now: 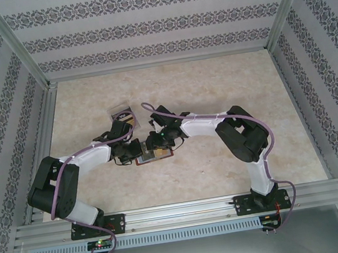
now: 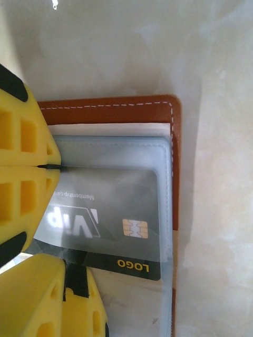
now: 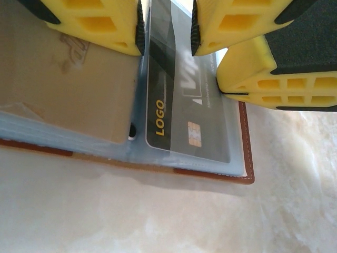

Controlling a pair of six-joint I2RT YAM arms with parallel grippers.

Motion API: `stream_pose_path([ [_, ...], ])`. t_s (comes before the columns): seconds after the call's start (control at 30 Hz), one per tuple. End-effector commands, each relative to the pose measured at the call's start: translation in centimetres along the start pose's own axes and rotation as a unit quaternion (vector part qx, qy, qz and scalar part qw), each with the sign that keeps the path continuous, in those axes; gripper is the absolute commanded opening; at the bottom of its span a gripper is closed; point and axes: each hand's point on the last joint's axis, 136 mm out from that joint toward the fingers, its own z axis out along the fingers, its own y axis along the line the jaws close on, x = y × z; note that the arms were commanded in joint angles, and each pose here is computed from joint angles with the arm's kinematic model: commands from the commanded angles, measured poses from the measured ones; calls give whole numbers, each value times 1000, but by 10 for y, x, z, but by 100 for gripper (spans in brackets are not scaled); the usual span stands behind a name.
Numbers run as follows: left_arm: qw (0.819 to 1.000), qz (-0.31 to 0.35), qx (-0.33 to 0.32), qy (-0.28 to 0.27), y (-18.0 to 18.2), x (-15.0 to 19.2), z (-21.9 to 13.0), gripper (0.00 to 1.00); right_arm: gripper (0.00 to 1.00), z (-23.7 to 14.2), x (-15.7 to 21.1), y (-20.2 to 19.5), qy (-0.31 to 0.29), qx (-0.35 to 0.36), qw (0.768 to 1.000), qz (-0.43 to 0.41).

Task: Take the credit cards out of the card holder

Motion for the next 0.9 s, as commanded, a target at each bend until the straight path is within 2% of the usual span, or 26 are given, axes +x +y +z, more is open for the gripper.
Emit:
stream_pose_path([
  [0.0,998,0,-52,29,26,17,12,6,32,7,6,-1,16,10,1000,-14],
  [0.27,998,0,-53,31,27,18,12,6,29,7,8,-1,18,14,1000,-16],
  [0.6,998,0,-51,33,26,18,13,5,15,9,7,0,19,-4,1000,-10],
  [0.7,998,1,-52,33,26,18,13,5,0,8,7,-3,19,-6,1000,-4],
  [0.87,998,1,-58,33,29,18,13,5,0,2,4,-12,10,-10,1000,7],
])
